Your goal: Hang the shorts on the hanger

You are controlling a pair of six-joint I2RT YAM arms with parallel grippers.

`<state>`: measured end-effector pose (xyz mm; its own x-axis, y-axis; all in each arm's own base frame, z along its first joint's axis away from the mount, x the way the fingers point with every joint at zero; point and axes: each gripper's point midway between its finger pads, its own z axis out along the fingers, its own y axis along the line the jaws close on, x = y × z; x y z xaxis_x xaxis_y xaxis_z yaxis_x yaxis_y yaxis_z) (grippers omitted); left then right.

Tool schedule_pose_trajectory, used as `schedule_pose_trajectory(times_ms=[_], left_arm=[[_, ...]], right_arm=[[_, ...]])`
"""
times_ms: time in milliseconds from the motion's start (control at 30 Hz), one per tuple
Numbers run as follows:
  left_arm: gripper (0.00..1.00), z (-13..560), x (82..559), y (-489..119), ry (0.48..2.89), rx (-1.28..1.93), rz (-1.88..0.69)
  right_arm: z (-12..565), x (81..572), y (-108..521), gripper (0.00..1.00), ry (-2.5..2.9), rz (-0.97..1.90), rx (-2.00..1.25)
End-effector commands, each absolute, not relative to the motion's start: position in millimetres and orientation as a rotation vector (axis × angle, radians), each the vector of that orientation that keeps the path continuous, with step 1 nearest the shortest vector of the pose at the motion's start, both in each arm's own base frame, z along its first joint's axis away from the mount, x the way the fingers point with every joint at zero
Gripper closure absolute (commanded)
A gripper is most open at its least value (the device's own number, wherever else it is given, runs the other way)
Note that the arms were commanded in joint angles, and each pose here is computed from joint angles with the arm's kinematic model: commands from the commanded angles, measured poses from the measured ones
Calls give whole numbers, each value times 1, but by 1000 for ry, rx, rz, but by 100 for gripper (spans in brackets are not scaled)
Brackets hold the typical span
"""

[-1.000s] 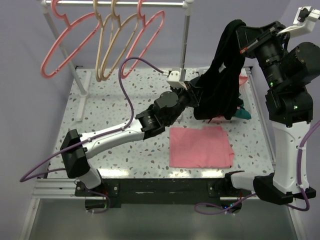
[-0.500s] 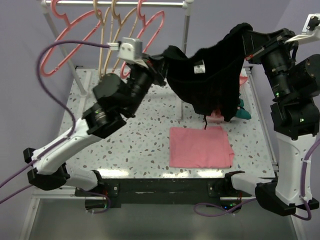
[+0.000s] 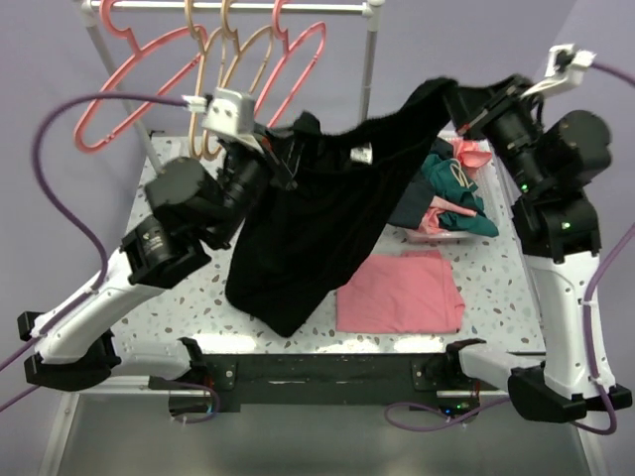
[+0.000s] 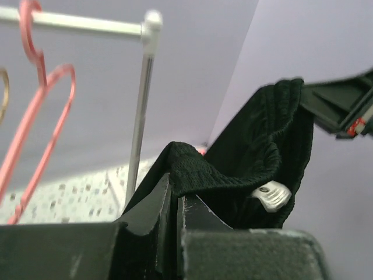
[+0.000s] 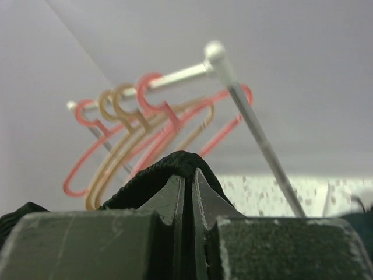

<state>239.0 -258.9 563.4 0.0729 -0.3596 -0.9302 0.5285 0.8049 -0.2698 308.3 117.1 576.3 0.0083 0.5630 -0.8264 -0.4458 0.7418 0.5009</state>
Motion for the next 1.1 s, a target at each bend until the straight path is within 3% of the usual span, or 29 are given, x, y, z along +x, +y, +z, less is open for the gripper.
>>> schedule_pose_trajectory(times_ms=[0, 133, 300, 367, 433, 500, 533, 567, 600, 633, 733, 900, 1067], left_arm=[[100, 472, 246, -259, 1549, 141, -628], [100, 363, 257, -244, 1763, 128, -594], [100, 283, 252, -217, 1907, 100, -529], [100, 251, 243, -217, 1974, 134, -527], [100, 229, 234, -222, 2023, 178, -560], [92, 225, 229, -227, 2019, 219, -597], [86, 232, 224, -230, 2002, 239, -636], [73, 237, 222, -230, 1984, 267, -643], [68, 244, 220, -231, 1967, 290, -658], [59, 264, 217, -233, 1925, 304, -700], [49, 317, 206, -236, 1813, 364, -786], [41, 441, 200, -227, 1526, 352, -852], [41, 512, 237, -211, 1420, 236, -659]], right_arm=[[464, 334, 128, 100, 1591, 818, 178], [353, 333, 141, 100, 1858, 742, 206], [242, 315, 157, 100, 2126, 565, 179], [218, 312, 158, 100, 2176, 506, 165], [193, 308, 159, 94, 2229, 471, 156], [183, 306, 161, 88, 2240, 475, 143], [182, 305, 163, 85, 2237, 481, 136], [183, 305, 163, 82, 2229, 485, 131], [185, 306, 163, 78, 2217, 488, 125], [188, 305, 164, 69, 2206, 493, 118], [196, 306, 166, 60, 2186, 509, 101], [202, 309, 171, 55, 2159, 541, 88], [200, 311, 176, 51, 2158, 562, 74]])
